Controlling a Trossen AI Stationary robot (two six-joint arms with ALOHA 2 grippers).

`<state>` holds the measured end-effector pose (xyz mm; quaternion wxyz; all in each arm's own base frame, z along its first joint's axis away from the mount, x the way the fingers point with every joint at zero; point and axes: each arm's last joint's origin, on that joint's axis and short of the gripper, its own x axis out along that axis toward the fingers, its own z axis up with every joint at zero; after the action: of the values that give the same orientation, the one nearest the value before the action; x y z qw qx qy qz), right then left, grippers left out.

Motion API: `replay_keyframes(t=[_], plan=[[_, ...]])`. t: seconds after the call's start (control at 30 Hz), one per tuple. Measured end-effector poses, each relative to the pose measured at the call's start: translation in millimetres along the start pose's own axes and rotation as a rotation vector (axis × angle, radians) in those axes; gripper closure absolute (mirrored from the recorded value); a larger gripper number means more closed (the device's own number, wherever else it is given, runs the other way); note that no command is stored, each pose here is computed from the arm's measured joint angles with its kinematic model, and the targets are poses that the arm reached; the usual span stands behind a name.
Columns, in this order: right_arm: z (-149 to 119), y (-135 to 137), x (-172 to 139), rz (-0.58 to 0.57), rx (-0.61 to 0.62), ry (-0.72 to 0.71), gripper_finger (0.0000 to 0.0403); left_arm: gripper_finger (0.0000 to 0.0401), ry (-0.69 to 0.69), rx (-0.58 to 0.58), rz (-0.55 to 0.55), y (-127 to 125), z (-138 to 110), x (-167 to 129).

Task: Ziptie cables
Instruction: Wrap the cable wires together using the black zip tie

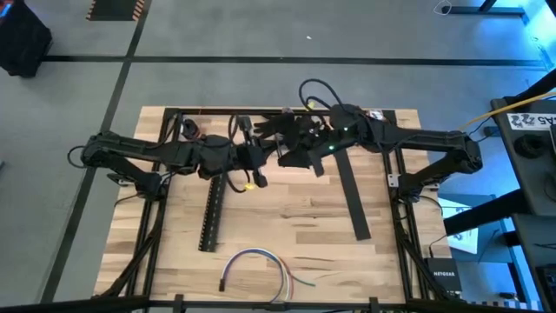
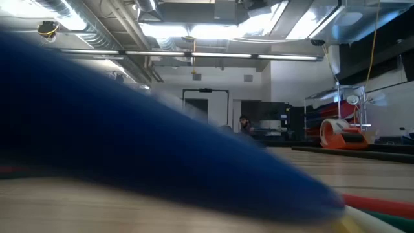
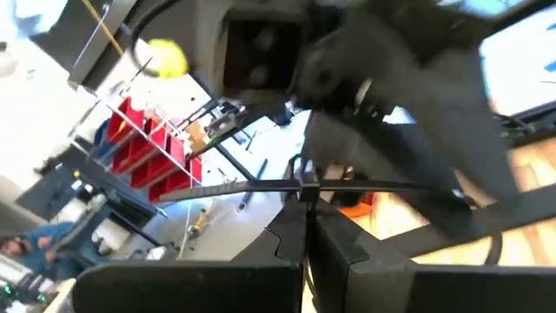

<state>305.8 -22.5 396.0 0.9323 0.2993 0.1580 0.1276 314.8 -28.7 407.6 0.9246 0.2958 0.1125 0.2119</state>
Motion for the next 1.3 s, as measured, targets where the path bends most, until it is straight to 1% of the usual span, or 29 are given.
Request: replay_keyframes(t=[0.1, 0.17, 0.23, 0.3, 0.4, 0.47, 0.6, 0.7, 0.9, 0.97, 1.07, 1.2, 1.3], plan=[[-3.3, -1.7, -14.6, -0.067, -0.115, 0.046, 0.0287, 0.0401, -0.003, -0.048, -0.006, 0.5, -0.4, 0.6], [-2.4, -3.8, -27.0, -0.117, -0.170, 0.055, 0.0270, 0.0401, -0.014, -0.067, -0.025, -0.3, 0.1, 0.4], [3.0, -5.8, -37.4, -0.143, -0.207, 0.022, 0.0261, 0.0401, -0.032, -0.081, -0.061, -1.9, 0.4, 0.8], [11.7, -7.3, -45.8, -0.146, -0.211, -0.043, 0.0257, 0.0401, -0.035, -0.087, -0.085, -4.3, -0.3, 2.1], [23.2, -11.6, -49.7, -0.103, -0.198, -0.117, 0.0256, 0.0401, -0.029, -0.101, -0.102, -9.0, -2.0, 6.2], [27.8, -14.5, -44.8, -0.056, -0.185, -0.138, 0.0256, 0.0401, -0.023, -0.102, -0.107, -12.1, -3.2, 8.8], [26.6, -22.5, -28.9, 0.031, -0.129, -0.091, 0.0256, 0.0401, -0.022, -0.113, -0.105, -13.0, -3.8, 10.9], [26.0, -22.9, -20.2, 0.106, -0.116, -0.068, 0.0255, 0.0401, -0.022, -0.140, -0.100, -12.0, -3.9, 11.4], [29.6, -20.6, -18.9, 0.143, -0.108, -0.096, 0.0256, 0.0401, -0.016, -0.148, -0.103, -12.3, -4.4, 11.3], [29.3, -21.0, -18.6, 0.141, -0.102, -0.094, 0.0259, 0.0401, -0.014, -0.154, -0.104, -12.4, -4.6, 11.3], [28.5, -19.1, -17.3, 0.142, -0.104, -0.095, 0.0277, 0.0401, -0.014, -0.155, -0.103, -12.1, -4.8, 11.5], [22.5, -15.8, -7.5, 0.145, -0.125, -0.074, 0.0312, 0.0401, -0.008, -0.163, -0.102, -11.2, -5.9, 12.4], [20.0, -13.8, -2.6, 0.142, -0.178, -0.075, 0.0344, 0.0401, -0.007, -0.164, -0.101, -10.3, -6.5, 13.1]])
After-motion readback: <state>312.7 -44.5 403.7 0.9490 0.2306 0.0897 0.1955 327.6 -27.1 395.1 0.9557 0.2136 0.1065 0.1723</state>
